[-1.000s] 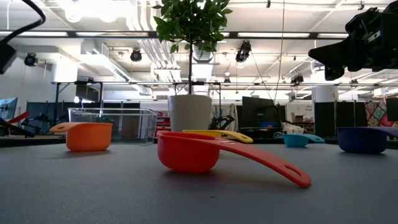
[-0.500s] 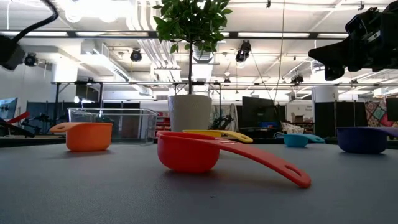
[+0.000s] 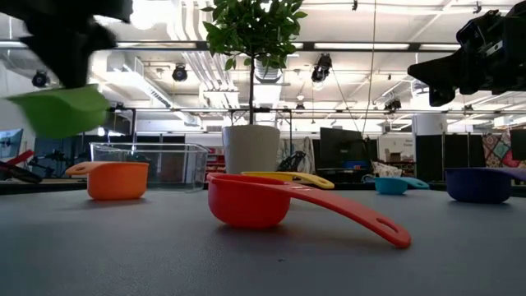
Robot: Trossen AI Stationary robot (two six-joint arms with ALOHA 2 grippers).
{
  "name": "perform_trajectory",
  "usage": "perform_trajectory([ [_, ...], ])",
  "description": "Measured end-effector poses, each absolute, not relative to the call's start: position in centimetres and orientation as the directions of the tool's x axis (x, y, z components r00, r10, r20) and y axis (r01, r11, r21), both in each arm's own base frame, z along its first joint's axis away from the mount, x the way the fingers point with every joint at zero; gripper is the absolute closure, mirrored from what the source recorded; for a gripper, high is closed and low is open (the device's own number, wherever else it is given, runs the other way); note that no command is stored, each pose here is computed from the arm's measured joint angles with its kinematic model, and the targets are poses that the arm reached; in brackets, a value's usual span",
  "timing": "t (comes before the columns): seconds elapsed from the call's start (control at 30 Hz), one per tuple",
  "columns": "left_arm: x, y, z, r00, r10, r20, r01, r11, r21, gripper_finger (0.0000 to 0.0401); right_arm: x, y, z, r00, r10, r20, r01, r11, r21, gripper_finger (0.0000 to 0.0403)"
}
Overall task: Nest measuring cups in basket
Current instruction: Stack the green measuring cup on top of the orange measuring cup
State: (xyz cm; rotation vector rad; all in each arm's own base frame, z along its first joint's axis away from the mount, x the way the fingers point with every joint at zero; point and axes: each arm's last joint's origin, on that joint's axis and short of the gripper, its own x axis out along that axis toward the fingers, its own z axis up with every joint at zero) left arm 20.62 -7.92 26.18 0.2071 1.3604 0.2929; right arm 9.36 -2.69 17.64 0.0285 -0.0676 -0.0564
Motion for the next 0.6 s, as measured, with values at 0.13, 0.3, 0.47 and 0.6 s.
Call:
perform_trajectory([
  [0.13, 21.8, -4.1, 26.7, 0.131, 0.353, -0.926, 0.019, 0.933, 0.358, 0.04, 9.4, -2.7, 17.6, 0.996, -0.057, 0.067, 0.055, 0.998, 0.03, 0.0394],
  [0.3, 22.0, 0.7, 26.8, 0.055, 0.337, -0.94, 0.12, 0.932, 0.341, 0.0401, 9.4, -2.7, 17.6, 0.996, -0.057, 0.067, 0.056, 0.998, 0.03, 0.0394],
  [0.47, 21.8, 3.6, 26.9, 0.04, 0.3, -0.953, 0.205, 0.931, 0.301, 0.0401, 9.4, -2.7, 17.6, 0.996, -0.057, 0.067, 0.055, 0.998, 0.03, 0.0394],
  [0.6, 22.2, 4.9, 26.7, 0.073, 0.269, -0.96, 0.258, 0.925, 0.279, 0.0401, 9.4, -2.7, 17.6, 0.996, -0.057, 0.066, 0.055, 0.998, 0.031, 0.0394],
])
